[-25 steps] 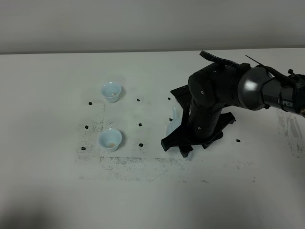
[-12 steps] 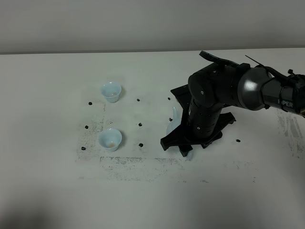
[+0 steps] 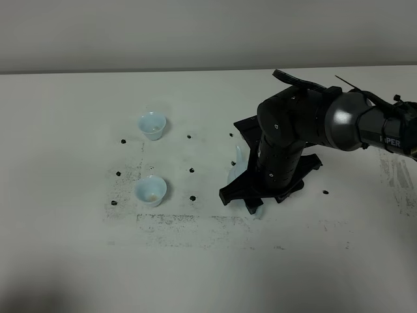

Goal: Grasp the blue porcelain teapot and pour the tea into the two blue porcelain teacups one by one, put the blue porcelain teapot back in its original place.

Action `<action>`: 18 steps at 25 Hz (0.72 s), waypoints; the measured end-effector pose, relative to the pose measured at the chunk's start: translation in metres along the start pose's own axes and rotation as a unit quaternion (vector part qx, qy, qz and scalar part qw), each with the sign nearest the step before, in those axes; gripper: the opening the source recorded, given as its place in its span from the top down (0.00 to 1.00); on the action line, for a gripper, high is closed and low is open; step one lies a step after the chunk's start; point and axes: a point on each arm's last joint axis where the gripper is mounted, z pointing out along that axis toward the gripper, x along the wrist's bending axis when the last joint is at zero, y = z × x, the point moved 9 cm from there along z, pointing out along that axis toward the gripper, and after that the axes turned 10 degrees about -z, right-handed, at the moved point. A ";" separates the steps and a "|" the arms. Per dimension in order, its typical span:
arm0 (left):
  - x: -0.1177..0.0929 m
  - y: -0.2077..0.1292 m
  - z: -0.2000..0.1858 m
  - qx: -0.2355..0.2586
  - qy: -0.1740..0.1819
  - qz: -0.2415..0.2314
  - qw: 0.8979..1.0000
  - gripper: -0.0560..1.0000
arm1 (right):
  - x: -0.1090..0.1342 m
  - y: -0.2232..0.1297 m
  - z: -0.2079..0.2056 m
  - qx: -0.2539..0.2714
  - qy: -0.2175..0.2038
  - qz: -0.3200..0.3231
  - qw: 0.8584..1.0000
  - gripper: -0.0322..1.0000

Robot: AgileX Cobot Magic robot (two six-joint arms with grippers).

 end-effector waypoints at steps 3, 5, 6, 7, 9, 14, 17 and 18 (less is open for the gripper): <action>0.000 0.000 0.000 0.000 0.000 0.000 1.000 0.24 | 0.001 0.000 0.000 0.000 0.002 0.002 1.000 0.48; 0.000 0.000 0.000 0.000 0.000 0.000 1.000 0.24 | 0.001 0.000 0.000 0.000 0.002 0.002 1.000 0.50; 0.000 0.000 0.000 0.000 0.000 0.000 1.000 0.24 | 0.001 0.000 0.000 0.000 0.002 0.002 1.000 0.51; 0.000 0.000 0.000 0.000 0.000 0.000 1.000 0.24 | 0.001 0.000 0.000 0.000 0.002 0.002 1.000 0.53; 0.000 0.000 0.000 0.000 0.000 0.000 1.000 0.24 | 0.001 0.000 0.000 0.000 0.002 0.003 1.000 0.59; 0.000 0.000 0.000 0.000 0.000 0.000 1.000 0.24 | 0.001 0.000 0.000 0.000 0.002 0.003 1.000 0.78; 0.000 0.000 0.000 0.000 0.000 0.000 1.000 0.24 | 0.001 0.000 0.000 0.000 0.003 0.003 1.000 0.88; 0.000 0.000 0.000 0.000 0.000 0.000 1.000 0.24 | 0.001 0.000 0.000 0.000 0.004 0.004 1.000 0.89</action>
